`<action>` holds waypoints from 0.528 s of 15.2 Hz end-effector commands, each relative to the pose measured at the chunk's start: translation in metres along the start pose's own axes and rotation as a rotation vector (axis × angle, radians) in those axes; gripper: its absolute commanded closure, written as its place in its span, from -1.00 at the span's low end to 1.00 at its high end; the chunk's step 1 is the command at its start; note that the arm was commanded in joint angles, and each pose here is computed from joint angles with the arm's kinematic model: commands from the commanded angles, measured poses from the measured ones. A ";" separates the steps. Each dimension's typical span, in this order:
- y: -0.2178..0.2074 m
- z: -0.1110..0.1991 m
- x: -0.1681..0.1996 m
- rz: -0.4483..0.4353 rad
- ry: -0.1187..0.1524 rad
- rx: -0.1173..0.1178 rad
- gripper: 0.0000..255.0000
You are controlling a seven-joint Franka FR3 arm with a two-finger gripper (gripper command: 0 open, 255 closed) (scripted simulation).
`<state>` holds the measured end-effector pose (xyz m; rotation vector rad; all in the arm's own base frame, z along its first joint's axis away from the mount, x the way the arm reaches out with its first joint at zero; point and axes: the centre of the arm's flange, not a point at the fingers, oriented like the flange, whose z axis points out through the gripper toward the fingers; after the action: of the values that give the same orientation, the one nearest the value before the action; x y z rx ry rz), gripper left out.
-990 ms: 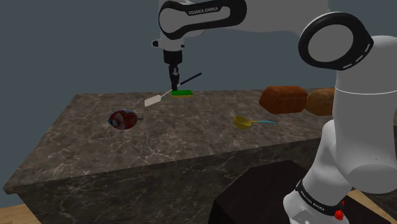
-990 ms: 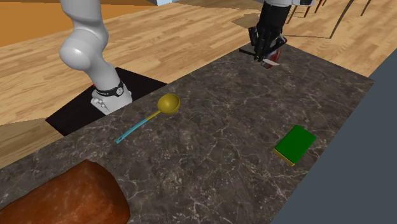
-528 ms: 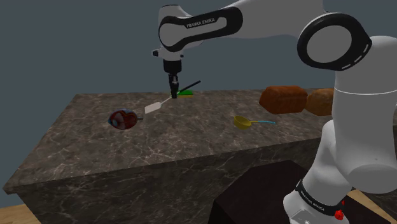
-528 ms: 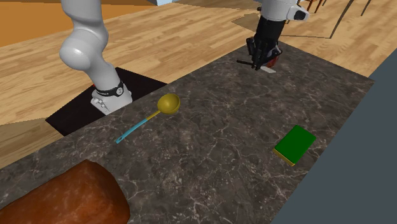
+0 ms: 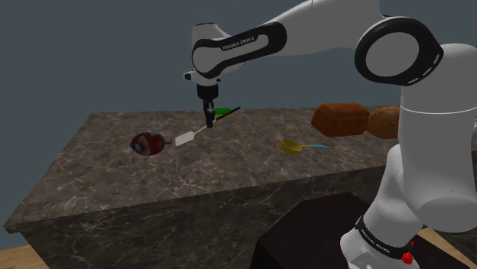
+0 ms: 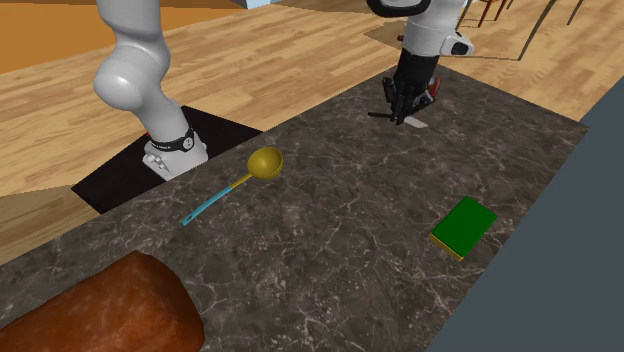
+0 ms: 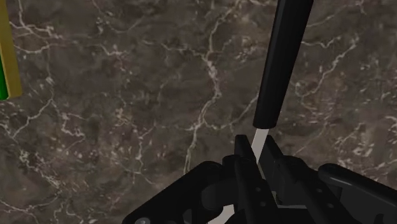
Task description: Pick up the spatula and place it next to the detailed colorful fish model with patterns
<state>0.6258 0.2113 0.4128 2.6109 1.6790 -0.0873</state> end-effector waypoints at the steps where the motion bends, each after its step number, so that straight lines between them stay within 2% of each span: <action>1: 0.000 0.010 0.002 0.000 0.000 0.000 1.00; 8: 0.000 0.047 0.005 0.000 0.000 0.000 1.00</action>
<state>0.6267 0.2120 0.3716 2.6109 1.6790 -0.0872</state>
